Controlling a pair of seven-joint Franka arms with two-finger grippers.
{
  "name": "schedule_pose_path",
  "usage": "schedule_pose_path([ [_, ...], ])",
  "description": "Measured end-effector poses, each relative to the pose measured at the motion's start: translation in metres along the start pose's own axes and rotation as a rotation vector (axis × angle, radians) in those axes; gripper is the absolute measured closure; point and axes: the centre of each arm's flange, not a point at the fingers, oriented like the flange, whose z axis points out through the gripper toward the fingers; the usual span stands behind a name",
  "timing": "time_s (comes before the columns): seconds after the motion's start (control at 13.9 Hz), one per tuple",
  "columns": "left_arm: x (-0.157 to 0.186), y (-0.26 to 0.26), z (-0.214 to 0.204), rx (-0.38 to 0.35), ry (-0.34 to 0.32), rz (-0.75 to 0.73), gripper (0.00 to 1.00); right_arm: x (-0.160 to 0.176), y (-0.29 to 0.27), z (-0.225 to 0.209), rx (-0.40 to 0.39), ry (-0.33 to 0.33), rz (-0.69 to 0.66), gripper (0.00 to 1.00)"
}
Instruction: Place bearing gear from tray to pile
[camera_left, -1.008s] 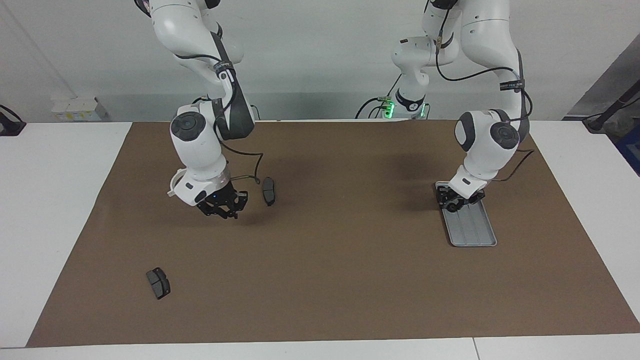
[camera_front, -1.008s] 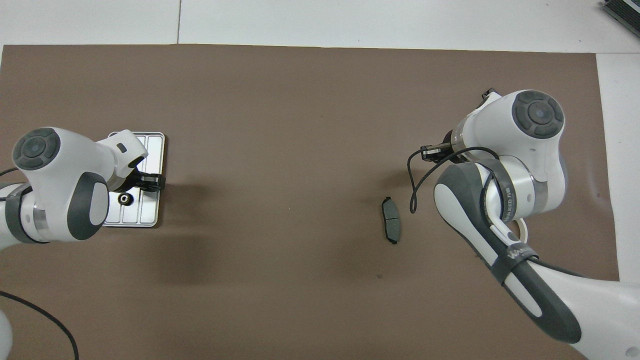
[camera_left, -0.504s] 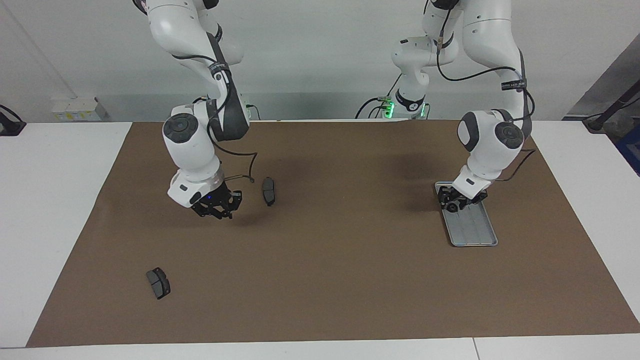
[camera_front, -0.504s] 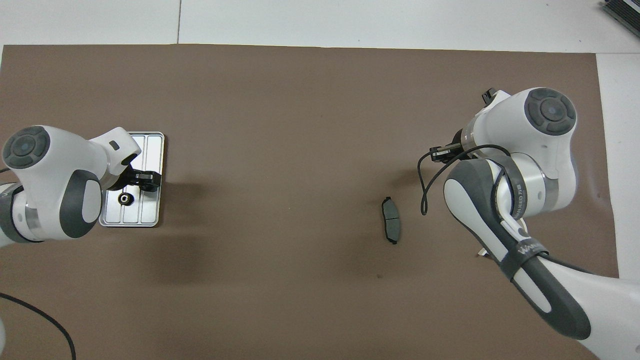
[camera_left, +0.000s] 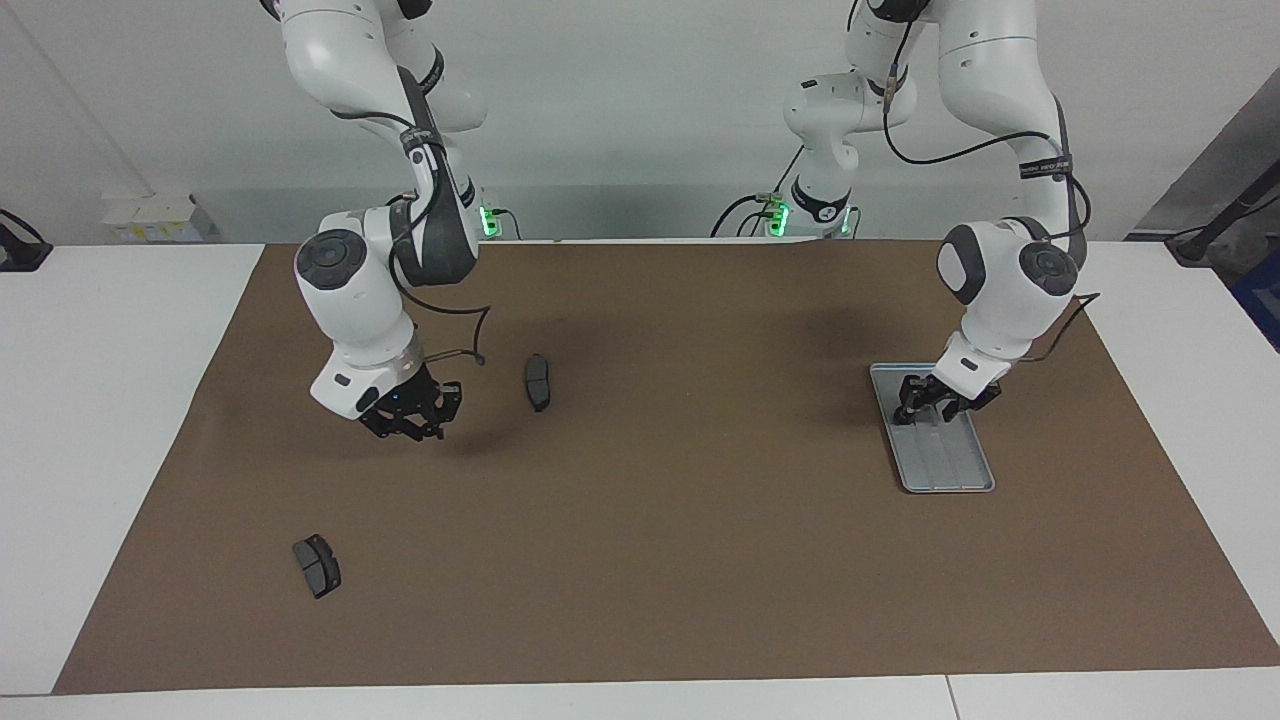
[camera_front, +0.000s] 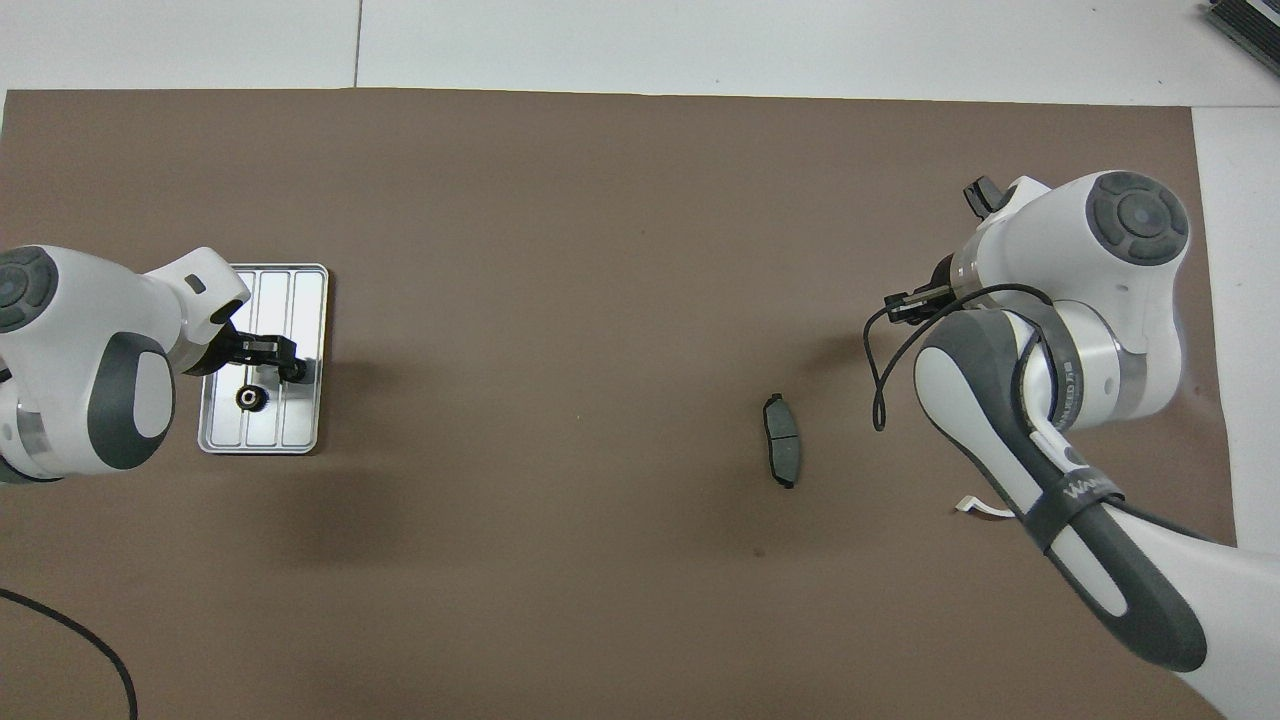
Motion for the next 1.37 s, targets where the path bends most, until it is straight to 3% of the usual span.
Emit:
schedule_pose_path([
  [0.72, -0.006, 0.018, 0.017, -0.002, 0.015, -0.019, 0.39, -0.003, 0.012, 0.003, -0.001, -0.006, 0.019, 0.71],
  [0.94, -0.005, 0.02, 0.017, -0.002, 0.02, -0.018, 0.47, -0.004, 0.013, 0.003, -0.001, -0.008, 0.021, 0.71],
  [1.08, -0.005, 0.02, 0.015, -0.001, 0.024, -0.018, 0.65, -0.004, 0.015, 0.004, -0.001, -0.009, 0.024, 0.71],
  [1.37, -0.003, 0.02, 0.014, -0.001, 0.024, -0.019, 0.66, -0.005, 0.024, 0.003, -0.002, -0.007, 0.022, 0.71],
])
